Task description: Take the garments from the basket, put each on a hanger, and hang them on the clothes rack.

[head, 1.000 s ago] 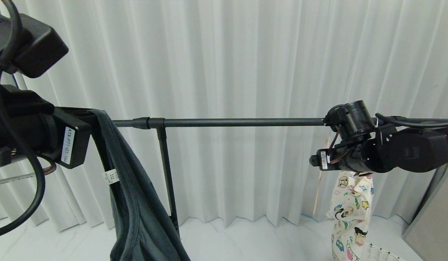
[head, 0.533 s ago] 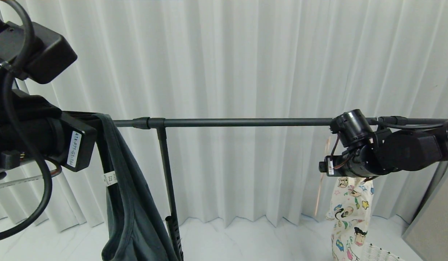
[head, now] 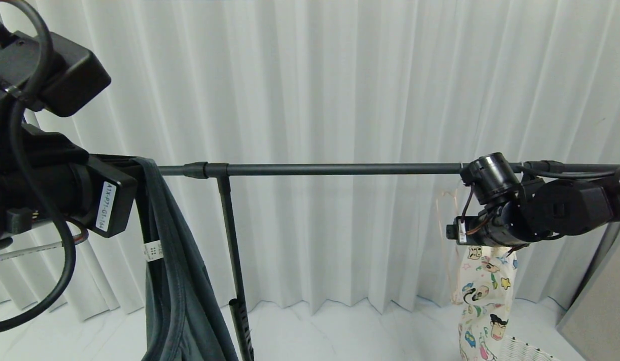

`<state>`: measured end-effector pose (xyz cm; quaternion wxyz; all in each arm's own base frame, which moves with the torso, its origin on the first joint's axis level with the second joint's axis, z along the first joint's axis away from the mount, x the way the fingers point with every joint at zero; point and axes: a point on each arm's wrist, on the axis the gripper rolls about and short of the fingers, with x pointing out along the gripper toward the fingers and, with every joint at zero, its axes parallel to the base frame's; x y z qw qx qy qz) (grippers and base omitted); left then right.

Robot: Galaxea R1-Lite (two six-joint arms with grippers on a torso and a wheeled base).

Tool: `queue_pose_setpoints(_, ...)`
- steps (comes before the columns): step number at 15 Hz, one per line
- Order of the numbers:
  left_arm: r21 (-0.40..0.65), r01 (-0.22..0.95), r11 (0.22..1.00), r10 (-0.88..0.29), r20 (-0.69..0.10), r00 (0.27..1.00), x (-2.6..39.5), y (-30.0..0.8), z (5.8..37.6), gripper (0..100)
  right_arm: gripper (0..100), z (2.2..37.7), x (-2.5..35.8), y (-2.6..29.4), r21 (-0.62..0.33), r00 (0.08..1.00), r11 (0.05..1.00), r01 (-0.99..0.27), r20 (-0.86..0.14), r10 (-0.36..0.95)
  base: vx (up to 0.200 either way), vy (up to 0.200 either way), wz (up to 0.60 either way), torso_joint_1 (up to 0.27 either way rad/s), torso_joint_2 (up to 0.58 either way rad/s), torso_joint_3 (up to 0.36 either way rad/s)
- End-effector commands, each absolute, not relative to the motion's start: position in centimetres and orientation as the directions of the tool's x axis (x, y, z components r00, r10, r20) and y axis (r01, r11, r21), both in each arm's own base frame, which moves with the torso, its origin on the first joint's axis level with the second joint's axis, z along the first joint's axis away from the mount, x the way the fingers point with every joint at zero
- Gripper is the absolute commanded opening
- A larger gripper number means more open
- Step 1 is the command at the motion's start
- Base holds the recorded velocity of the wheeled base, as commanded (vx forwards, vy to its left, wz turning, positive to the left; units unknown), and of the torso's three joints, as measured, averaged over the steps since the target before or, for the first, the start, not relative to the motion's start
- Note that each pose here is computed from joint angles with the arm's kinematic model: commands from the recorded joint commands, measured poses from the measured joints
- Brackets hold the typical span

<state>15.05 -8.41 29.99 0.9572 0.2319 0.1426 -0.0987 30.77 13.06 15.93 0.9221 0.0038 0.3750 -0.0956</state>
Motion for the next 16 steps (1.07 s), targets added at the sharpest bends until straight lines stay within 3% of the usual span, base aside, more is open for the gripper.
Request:
queue_pose_setpoints(1, 0.417, 0.256, 0.872, -0.122, -0.321, 0.939, 15.1, -8.4, 29.9, 0, 100, 15.9, 30.8, 13.1, -0.063, 0.699, 0.982, 0.177, -0.694, -0.171, 0.0, 0.0, 0.0, 0.0, 0.0, 0.0)
queue_pose_setpoints(9, 0.417, 0.255, 0.872, -0.122, -0.32, 0.94, 15.2, -8.5, 30.0, 0, 100, 12.7, 32.8, 13.7, -0.003, 0.668, 0.983, 0.182, -0.734, -0.125, 0.0, 0.0, 0.0, 0.0, 0.0, 0.0)
queue_pose_setpoints(10, 0.42, 0.257, 0.871, -0.122, -0.322, 0.939, 15.3, -8.5, 30.0, 0, 0, 12.5, 33.0, 13.5, -0.001, 0.664, 0.983, 0.186, -0.737, -0.126, 0.0, 0.0, 0.0, 0.0, 0.0, 0.0)
queue_pose_setpoints(16, 0.422, 0.258, 0.869, -0.121, -0.325, 0.938, 15.5, -8.7, 30.0, 0, 0, 12.8, 33.1, 12.9, 0.025, 0.662, 0.982, 0.185, -0.742, -0.106, 0.0, 0.0, 0.0, 0.0, 0.0, 0.0)
